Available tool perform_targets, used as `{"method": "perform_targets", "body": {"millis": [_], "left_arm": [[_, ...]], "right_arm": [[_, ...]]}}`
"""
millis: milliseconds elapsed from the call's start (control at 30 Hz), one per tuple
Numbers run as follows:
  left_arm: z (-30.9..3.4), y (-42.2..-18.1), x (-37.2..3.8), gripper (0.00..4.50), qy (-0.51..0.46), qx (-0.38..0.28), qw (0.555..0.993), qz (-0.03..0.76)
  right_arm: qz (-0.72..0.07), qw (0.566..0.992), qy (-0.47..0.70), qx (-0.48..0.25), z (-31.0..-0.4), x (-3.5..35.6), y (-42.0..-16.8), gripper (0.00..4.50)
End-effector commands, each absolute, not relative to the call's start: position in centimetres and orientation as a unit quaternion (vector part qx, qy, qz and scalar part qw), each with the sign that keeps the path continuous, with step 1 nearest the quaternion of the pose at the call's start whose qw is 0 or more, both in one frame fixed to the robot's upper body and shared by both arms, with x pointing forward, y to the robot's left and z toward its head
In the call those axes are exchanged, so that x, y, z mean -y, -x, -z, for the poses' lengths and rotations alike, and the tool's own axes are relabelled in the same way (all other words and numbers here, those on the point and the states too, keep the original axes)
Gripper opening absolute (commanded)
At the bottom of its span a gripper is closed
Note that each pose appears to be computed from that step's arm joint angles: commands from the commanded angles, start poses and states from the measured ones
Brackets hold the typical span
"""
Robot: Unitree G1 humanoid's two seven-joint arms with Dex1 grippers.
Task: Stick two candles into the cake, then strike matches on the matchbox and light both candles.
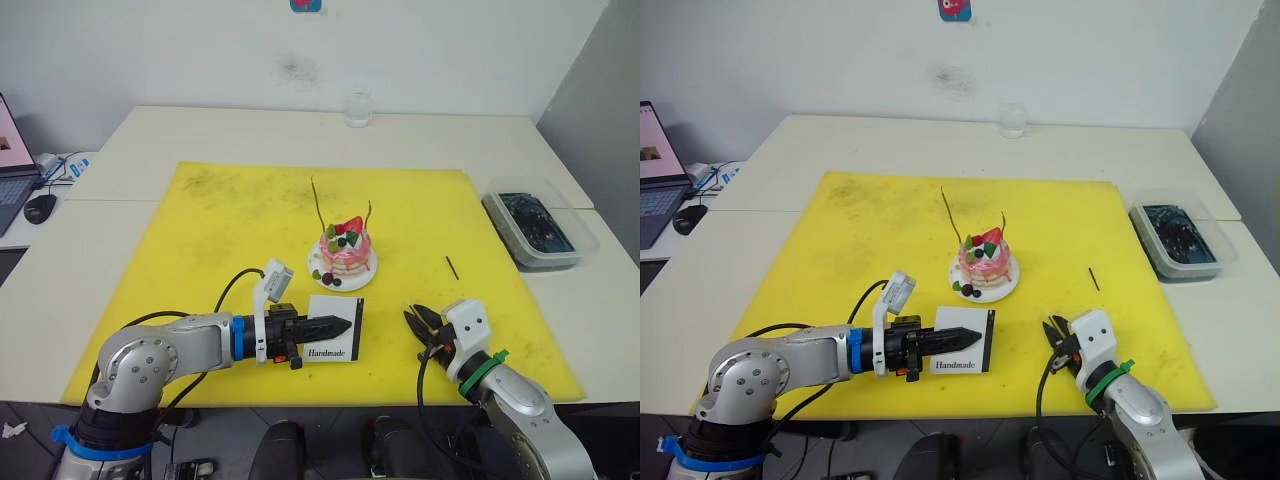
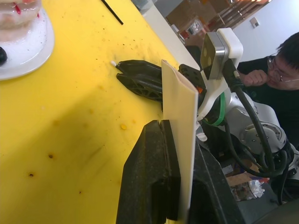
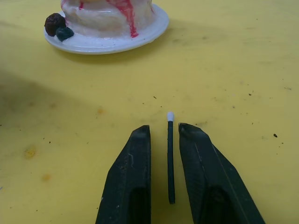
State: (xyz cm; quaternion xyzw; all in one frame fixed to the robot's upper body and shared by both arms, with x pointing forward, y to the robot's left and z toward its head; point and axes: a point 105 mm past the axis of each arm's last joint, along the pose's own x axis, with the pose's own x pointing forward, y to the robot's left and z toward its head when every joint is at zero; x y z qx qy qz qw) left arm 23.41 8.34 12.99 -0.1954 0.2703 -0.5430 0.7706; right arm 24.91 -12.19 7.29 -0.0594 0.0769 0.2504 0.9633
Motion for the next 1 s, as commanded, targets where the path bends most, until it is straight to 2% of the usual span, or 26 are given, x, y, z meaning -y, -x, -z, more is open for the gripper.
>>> {"method": "perform_targets", "body": {"millis": [33,367,433,500,800,900,1000], "left_arm": [[-13.8,-23.2,-8.0,0.0,0.193,-0.25,0.767,0.558],[-13.8,-23.2,-7.9,0.0,0.194,-0.252,0.766,0.559],[-13.8,-23.2,-7.9,0.0,0.194,-0.252,0.766,0.559],[-13.8,-23.3,-7.9,0.0,0.194,-0.252,0.766,0.558],[-13.7,-23.2,-8.0,0.0,0.195,-0.251,0.768,0.557],[-14.0,-23.6,-7.7,0.0,0.187,-0.24,0.775,0.554],[-14.5,-24.4,-7.1,0.0,0.182,-0.232,0.78,0.552]], "right_arm": [[-0.225,0.969,0.058,-0.086,-6.9,13.3,-24.8,0.98],[-0.213,0.972,0.037,-0.091,-6.7,13.2,-25.0,0.98],[-0.213,0.972,0.036,-0.094,-6.5,13.2,-25.0,0.61],[-0.216,0.971,0.035,-0.097,-6.4,13.1,-24.8,0.05],[-0.224,0.97,0.035,-0.086,-6.9,12.8,-24.9,0.02],[-0.236,0.969,0.047,-0.056,-8.9,12.6,-25.1,0.02],[-0.269,0.96,0.082,-0.008,-12.8,12.2,-25.0,0.02]]}}
